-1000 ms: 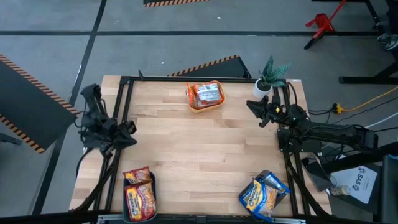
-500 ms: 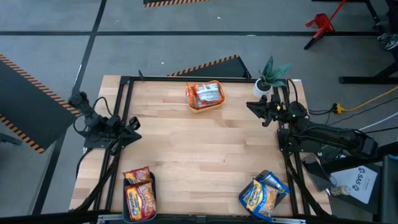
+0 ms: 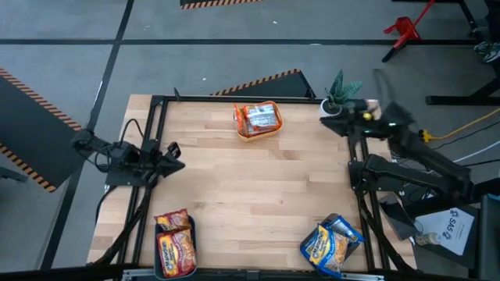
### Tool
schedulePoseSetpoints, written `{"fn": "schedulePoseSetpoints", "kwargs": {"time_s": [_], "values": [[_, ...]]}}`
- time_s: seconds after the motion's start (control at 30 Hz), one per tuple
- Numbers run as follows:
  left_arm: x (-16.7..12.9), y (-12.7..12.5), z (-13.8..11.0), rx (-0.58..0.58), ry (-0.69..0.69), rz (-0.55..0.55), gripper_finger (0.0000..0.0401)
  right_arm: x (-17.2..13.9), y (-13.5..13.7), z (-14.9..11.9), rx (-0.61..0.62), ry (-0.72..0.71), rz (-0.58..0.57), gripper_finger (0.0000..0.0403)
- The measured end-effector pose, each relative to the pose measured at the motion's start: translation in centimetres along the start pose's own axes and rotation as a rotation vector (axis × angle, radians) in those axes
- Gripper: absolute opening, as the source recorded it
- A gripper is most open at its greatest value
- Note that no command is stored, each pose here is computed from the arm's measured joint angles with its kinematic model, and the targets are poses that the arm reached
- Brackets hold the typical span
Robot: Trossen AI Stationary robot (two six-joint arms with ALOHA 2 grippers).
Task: Sort Maruchan noodles
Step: Return to Home Position
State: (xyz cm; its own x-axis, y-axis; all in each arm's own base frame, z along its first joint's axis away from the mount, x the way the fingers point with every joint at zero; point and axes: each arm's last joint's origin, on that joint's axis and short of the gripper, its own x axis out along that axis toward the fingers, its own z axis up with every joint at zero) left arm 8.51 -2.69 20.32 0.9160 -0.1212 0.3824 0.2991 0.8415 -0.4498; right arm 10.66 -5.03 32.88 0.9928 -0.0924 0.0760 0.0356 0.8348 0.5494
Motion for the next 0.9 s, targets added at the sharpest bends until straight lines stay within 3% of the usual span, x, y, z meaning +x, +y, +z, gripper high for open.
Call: {"fn": "schedulePoseSetpoints", "kwargs": {"time_s": [0.07,0.2,0.43,0.67,0.9], "values": [[0.1,0.3,0.1,0.013,-0.005,0.009,0.0014,-1.1,1.7,1.1,-0.065,-0.013,-0.018,0.0062],[0.1,0.8,0.4,0.039,-0.023,0.024,0.0014,-3.2,2.3,-0.4,-0.091,-0.023,-0.065,0.0062],[0.2,1.8,1.0,0.03,-0.021,0.012,0.0014,-2.6,-0.8,-6.1,-0.138,-0.204,0.029,0.0062],[0.0,2.8,1.2,-0.022,0.056,-0.035,0.0014,-1.6,-4.6,-12.3,-0.138,-0.22,-0.007,0.0062],[-0.2,3.5,1.7,0.073,0.032,0.028,0.0014,-1.5,-5.8,-13.4,-0.193,-0.2,-0.199,0.0062]]}}
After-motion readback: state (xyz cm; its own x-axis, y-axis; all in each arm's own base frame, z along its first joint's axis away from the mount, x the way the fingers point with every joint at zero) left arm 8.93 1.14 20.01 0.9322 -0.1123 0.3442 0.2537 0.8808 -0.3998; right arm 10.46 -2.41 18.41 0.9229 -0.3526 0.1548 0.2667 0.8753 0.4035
